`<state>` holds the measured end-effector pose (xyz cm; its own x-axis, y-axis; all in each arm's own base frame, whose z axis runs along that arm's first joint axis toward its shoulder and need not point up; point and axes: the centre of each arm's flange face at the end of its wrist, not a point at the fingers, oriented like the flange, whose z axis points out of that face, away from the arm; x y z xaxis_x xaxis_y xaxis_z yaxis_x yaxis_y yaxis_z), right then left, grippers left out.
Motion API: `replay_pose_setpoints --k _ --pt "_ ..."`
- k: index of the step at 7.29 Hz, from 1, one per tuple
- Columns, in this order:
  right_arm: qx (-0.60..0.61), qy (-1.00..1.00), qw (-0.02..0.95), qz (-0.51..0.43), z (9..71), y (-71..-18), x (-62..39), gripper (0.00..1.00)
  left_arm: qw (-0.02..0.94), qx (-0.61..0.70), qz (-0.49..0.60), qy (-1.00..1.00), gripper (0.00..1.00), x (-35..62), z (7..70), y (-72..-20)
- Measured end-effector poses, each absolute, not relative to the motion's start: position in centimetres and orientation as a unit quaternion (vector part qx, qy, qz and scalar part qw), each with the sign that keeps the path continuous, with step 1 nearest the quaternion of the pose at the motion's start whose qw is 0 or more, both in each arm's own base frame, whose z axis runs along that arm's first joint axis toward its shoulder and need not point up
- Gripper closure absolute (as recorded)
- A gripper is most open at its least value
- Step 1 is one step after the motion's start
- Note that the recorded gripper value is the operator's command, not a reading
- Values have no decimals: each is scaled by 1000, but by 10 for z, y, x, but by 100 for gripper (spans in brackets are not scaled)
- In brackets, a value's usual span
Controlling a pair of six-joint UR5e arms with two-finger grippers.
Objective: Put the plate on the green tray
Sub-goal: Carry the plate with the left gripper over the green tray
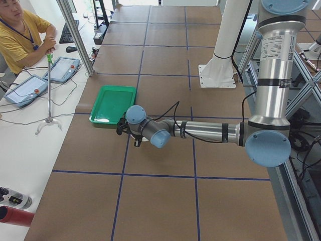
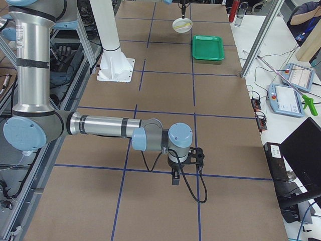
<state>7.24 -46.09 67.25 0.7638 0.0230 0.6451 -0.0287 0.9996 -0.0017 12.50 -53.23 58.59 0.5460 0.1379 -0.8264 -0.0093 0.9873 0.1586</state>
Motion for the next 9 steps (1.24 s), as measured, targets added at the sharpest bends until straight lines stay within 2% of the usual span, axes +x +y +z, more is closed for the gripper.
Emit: replay_pose_setpoints --k 4,9 --pt "4 -343 939 14 673 -461 72 0 864 10 17 502 100 152 539 -663" --pt "4 -343 939 14 673 -461 72 0 854 -17 20 520 100 194 488 -750"
